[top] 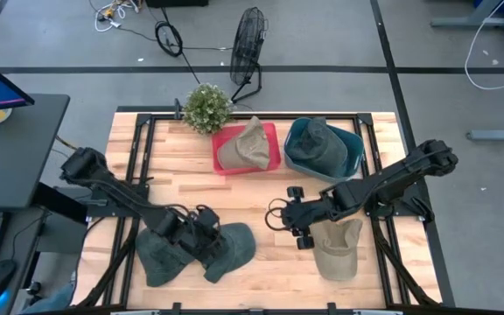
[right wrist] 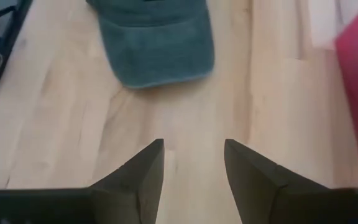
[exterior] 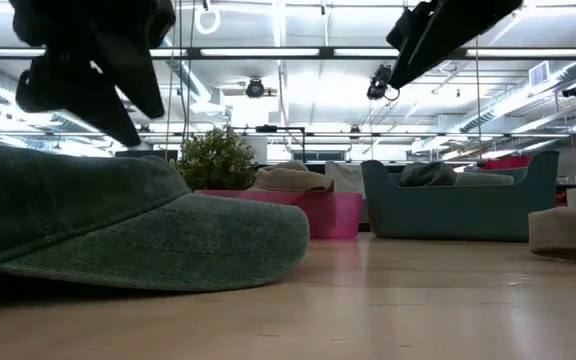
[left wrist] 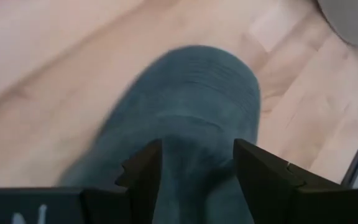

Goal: Pick & Place hat
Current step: Put the left black cap into the blue bin

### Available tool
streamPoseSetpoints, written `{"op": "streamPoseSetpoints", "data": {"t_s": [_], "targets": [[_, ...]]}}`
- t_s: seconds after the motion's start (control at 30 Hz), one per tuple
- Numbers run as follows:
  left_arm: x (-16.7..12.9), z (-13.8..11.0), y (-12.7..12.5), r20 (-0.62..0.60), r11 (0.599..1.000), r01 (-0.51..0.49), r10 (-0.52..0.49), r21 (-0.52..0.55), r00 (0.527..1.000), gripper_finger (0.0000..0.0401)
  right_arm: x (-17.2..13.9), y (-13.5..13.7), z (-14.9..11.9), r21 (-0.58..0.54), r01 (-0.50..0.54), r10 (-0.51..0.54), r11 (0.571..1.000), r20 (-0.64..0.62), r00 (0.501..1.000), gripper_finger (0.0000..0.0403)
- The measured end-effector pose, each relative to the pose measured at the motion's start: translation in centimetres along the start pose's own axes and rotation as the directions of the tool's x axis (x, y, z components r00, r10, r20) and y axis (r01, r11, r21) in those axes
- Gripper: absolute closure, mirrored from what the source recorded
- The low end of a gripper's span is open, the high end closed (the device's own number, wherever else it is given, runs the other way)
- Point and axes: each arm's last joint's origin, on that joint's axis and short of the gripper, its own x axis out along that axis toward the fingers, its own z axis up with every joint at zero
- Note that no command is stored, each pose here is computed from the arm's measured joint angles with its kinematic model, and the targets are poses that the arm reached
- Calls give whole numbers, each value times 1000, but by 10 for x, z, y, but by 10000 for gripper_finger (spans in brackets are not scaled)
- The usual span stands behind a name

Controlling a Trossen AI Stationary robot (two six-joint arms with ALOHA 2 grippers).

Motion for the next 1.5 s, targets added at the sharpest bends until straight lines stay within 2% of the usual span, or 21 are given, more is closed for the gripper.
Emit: {"op": "streamPoseSetpoints", "data": {"t_s": [0.17, 0.37, 0.47, 0.6, 0.77, 0.87, 0.97, 1.07, 1.2, 1.37, 1.43, 1.5], "targets": [[26, -15, -9, -2, 999, 41, -41, -20, 999, 200, 5, 7, -3, -14, -18, 19, 1000, 46, 999, 231], [47, -22, -12, 7, 998, 58, -58, -29, 998, 200, 6, 8, -1, -20, -25, 26, 999, 83, 996, 231], [52, -23, -11, 3, 999, 41, -41, 20, 999, 211, 6, 8, 0, -32, -24, 27, 999, 88, 996, 231], [55, -19, -10, 10, 997, 39, -40, 71, 999, 260, 6, 8, 0, -32, -24, 27, 999, 89, 996, 231], [58, -9, -15, 29, 976, 89, -96, 197, 995, 371, 6, 8, 0, -32, -25, 28, 999, 91, 995, 231], [55, -1, -19, 52, 939, 118, -142, 323, 989, 389, 5, 8, 2, -62, -23, 30, 998, 108, 994, 231], [54, 9, -26, 60, 871, 109, -156, 479, 986, 389, 5, 9, 8, -131, -16, 39, 991, 169, 985, 231], [49, 23, -38, 64, 755, 119, -208, 645, 976, 393, 3, 11, 16, -193, -27, 77, 981, 254, 964, 231], [44, 40, -50, 91, 576, 66, -240, 814, 967, 394, 1, 11, 24, -224, -95, 165, 970, 320, 933, 231], [41, 53, -55, 116, 318, -32, -249, 948, 961, 392, 1, 5, 26, -213, -95, 162, 972, 326, 931, 231], [41, 57, -57, 126, 257, -59, -256, 965, 958, 392, 2, 1, 25, -207, -86, 150, 975, 317, 936, 231], [42, 60, -56, 131, 226, -73, -254, 971, 958, 393, 3, -5, 26, -209, -68, 134, 976, 318, 939, 231]]}}
